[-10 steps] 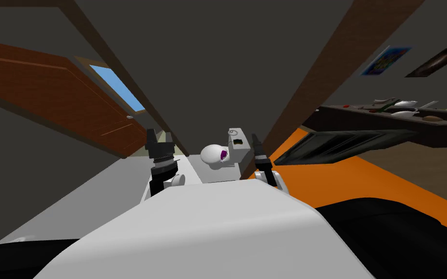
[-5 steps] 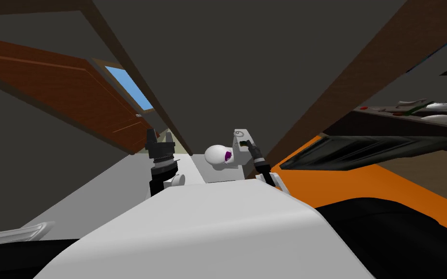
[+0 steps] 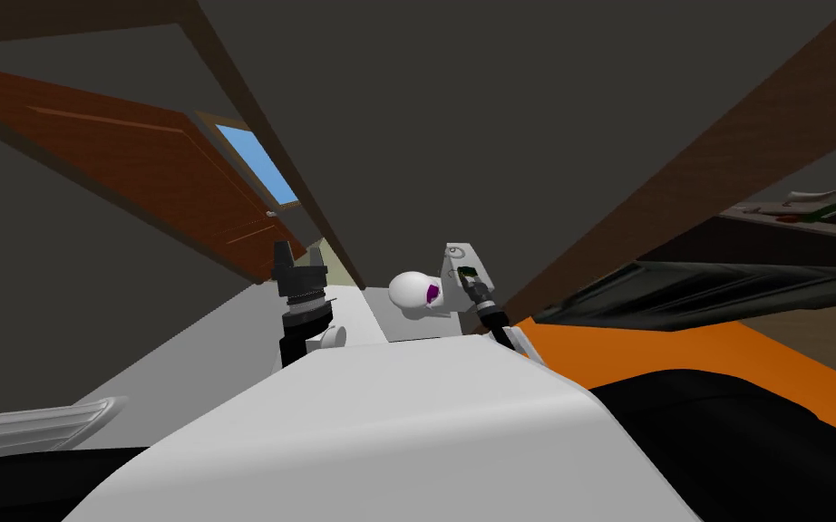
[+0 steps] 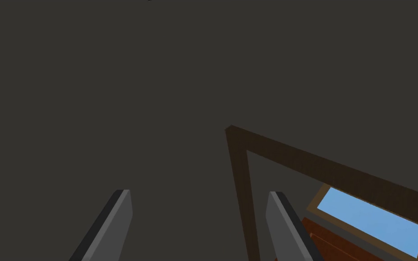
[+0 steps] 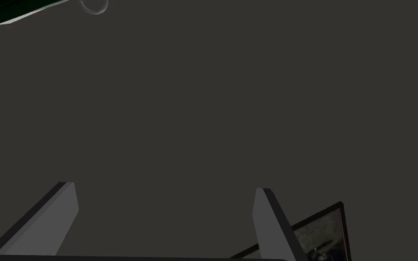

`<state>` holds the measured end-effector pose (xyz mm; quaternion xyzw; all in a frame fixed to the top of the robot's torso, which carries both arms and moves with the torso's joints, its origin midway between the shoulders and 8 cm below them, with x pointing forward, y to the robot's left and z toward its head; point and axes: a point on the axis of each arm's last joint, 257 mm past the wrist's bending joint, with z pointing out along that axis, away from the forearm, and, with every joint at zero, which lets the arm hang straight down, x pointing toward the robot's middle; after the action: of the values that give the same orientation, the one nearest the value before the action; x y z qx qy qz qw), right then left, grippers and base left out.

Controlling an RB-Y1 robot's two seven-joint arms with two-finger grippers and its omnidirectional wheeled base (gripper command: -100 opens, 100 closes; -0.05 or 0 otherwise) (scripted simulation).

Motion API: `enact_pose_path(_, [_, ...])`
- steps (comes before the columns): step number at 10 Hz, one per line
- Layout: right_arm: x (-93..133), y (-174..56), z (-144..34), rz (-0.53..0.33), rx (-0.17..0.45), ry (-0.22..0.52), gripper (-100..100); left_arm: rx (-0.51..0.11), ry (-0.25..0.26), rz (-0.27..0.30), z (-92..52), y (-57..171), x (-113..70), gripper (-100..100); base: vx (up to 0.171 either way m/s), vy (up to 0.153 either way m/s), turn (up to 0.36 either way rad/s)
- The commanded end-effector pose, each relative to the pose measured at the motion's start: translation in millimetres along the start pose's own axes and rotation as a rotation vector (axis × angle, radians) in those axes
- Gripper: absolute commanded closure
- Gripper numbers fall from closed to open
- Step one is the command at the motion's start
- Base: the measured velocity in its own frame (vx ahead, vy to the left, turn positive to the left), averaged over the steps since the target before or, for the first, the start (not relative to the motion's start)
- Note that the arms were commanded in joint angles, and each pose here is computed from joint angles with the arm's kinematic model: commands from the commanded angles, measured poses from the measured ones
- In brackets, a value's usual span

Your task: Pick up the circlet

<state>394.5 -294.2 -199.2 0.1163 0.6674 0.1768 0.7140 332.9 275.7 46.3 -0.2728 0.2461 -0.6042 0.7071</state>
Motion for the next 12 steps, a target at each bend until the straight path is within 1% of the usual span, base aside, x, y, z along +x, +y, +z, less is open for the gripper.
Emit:
enact_pose_path(1, [9.1, -11.2, 1.5, -0.074, 0.014, 0.03, -100, 0.0, 0.0, 0.0, 0.0, 0.0, 0.0, 0, 0.039, 0.06, 0.028])
enact_pose_path(2, [20.5, -27.0, -2.9, -0.162, 0.034, 0.072, -100, 0.0, 0.0, 0.0, 0.0, 0.0, 0.0, 0, 0.039, 0.061, 0.06])
enact_pose_path(3, [21.0, -26.8, -2.9, -0.171, 0.033, 0.074, -100, 0.0, 0.0, 0.0, 0.0, 0.0, 0.0, 0, 0.035, 0.041, 0.021])
enact_pose_path(5, [40.2, -61.1, -13.9, -0.347, 0.069, 0.16, -100, 0.0, 0.0, 0.0, 0.0, 0.0, 0.0, 0, 0.056, 0.051, 0.064])
enact_pose_path(6, [41.3, -60.9, -14.0, -0.372, 0.066, 0.165, -100, 0.0, 0.0, 0.0, 0.0, 0.0, 0.0, 0, 0.045, 0.044, 0.021])
enact_pose_path(7, [48.8, -79.0, -20.4, -0.462, 0.08, 0.208, -100, 0.0, 0.0, 0.0, 0.0, 0.0, 0.0, 0, 0.038, 0.038, 0.031])
enact_pose_path(8, [49.4, -78.9, -20.5, -0.474, 0.078, 0.211, -100, 0.0, 0.0, 0.0, 0.0, 0.0, 0.0, 0, 0.034, 0.031, 0.023])
enact_pose_path(9, [55.5, -97.3, -27.3, -0.569, 0.089, 0.254, -100, 0.0, 0.0, 0.0, 0.0, 0.0, 0.0, 0, 0.046, 0.049, 0.042])
enact_pose_path(10, [55.9, -97.3, -27.3, -0.577, 0.088, 0.256, -100, 0.0, 0.0, 0.0, 0.0, 0.0, 0.0, 0, 0.036, 0.04, 0.017])
enact_pose_path(12, [63.5, -133.8, -41.3, -0.758, 0.101, 0.34, -100, 0.0, 0.0, 0.0, 0.0, 0.0, 0.0, 0, 0.055, 0.051, 0.047])
